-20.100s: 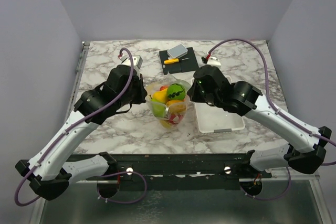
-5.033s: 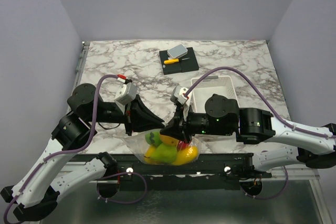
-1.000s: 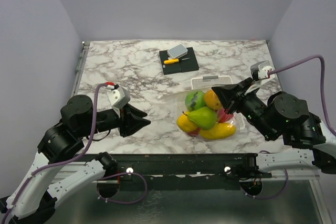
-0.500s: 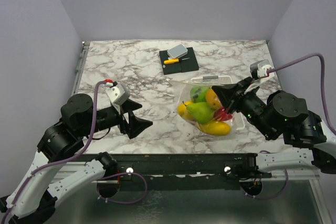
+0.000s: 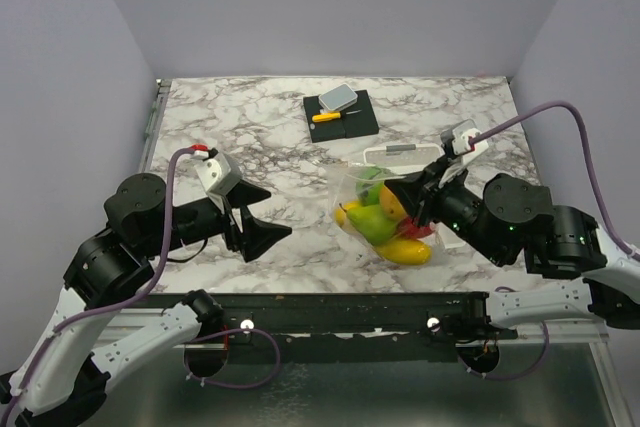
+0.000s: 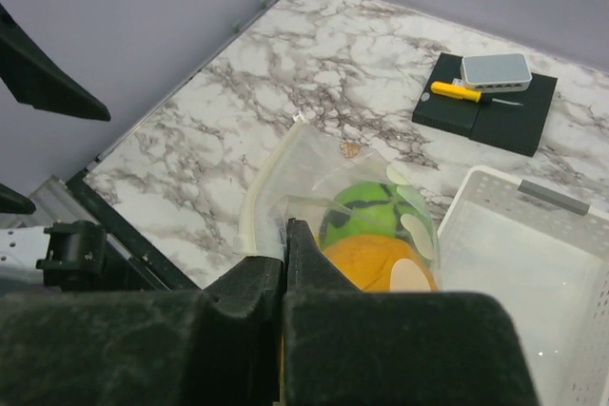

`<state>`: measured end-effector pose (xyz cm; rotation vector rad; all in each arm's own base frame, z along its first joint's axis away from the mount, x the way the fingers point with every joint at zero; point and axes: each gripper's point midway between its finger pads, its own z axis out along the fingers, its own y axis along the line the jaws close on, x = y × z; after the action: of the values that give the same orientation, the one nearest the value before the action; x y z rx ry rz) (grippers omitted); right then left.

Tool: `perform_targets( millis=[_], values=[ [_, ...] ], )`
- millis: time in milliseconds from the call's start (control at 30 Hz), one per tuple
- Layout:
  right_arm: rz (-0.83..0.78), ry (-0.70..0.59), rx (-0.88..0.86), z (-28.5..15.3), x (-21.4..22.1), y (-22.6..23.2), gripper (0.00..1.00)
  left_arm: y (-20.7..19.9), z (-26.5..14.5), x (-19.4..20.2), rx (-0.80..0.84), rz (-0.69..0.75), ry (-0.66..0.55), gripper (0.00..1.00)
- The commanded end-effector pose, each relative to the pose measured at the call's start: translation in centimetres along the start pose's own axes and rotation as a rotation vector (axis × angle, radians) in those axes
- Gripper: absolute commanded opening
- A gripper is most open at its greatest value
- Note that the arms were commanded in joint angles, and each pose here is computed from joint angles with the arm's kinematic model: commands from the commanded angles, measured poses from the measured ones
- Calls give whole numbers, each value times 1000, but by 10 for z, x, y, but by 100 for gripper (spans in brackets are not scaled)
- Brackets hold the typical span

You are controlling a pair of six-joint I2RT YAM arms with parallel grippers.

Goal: Place the food in the zip-top bag and seal the zipper
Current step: Place the zipper food storage bag at the center of the board.

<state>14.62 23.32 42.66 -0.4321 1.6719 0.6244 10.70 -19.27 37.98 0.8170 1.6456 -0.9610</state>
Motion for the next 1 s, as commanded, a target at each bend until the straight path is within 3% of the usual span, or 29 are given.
perform_targets(
  millis=[0,233,500,767,967],
  values=[
    [8,42,-89,-2,1,18,0,-13,2,-18,70,25,-31,85],
    [-50,160,-200,0,20,46,1,-23,7,-32,132,43,-53,85],
    [-69,245,-449,-2,41,98,1,-45,9,-37,279,65,-52,86],
    [-74,270,-589,-8,41,126,1,-75,-2,-30,475,95,-35,86],
    [-48,236,-628,-7,28,138,1,-78,0,-19,517,91,-11,90]
  ],
)
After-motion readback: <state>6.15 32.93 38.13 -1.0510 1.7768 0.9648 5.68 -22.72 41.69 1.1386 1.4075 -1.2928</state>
